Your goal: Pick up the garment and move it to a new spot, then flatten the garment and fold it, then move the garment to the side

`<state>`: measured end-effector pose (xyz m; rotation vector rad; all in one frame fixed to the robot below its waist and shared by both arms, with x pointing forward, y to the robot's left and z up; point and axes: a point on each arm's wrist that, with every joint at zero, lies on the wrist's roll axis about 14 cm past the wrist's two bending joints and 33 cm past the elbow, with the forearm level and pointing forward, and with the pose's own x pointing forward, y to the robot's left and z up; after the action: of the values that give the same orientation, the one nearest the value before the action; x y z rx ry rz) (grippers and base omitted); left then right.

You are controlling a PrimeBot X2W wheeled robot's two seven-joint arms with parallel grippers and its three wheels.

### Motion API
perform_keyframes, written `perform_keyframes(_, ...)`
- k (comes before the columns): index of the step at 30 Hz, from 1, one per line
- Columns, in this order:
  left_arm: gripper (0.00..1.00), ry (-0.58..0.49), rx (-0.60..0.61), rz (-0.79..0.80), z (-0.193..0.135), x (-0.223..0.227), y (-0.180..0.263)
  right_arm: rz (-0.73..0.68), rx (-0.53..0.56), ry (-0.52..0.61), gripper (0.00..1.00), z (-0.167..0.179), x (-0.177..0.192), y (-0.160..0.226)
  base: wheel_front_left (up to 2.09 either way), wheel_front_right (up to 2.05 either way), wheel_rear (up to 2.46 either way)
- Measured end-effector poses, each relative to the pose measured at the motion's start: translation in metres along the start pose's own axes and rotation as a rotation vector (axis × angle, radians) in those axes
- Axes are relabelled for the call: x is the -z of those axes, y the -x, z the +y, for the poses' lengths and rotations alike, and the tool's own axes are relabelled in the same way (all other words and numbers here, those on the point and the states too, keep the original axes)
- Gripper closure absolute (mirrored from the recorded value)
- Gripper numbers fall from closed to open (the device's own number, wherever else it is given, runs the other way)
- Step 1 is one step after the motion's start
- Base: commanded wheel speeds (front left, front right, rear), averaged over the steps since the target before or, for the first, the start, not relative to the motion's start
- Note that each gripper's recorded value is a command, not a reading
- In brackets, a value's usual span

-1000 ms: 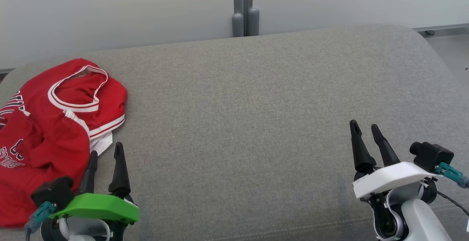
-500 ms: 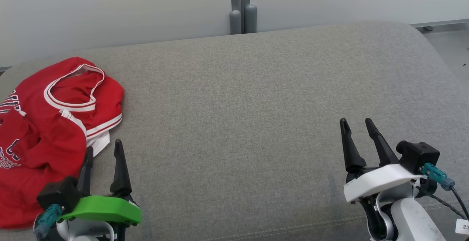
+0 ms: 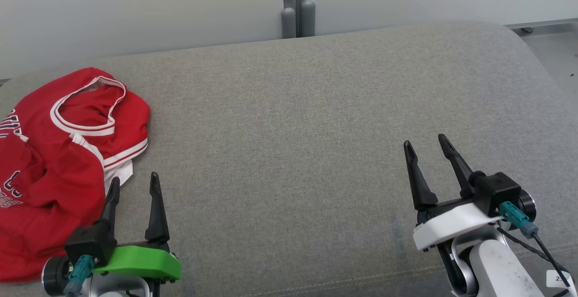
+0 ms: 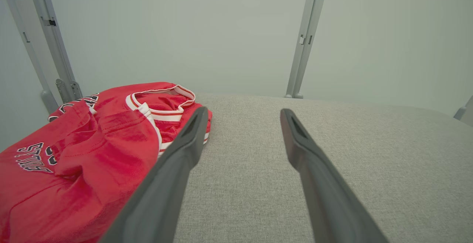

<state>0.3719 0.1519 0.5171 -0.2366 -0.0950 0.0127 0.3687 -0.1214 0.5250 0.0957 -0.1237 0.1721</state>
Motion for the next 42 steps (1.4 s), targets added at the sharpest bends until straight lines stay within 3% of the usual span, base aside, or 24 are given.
perform_keyframes(42, 0.0, 0.021, -0.011, 0.006, 0.006, 0.0, 0.016, -0.011, -0.06, 0.002, 0.0, 0.016, -0.003, -0.002, 0.0, 0.0, 0.0)
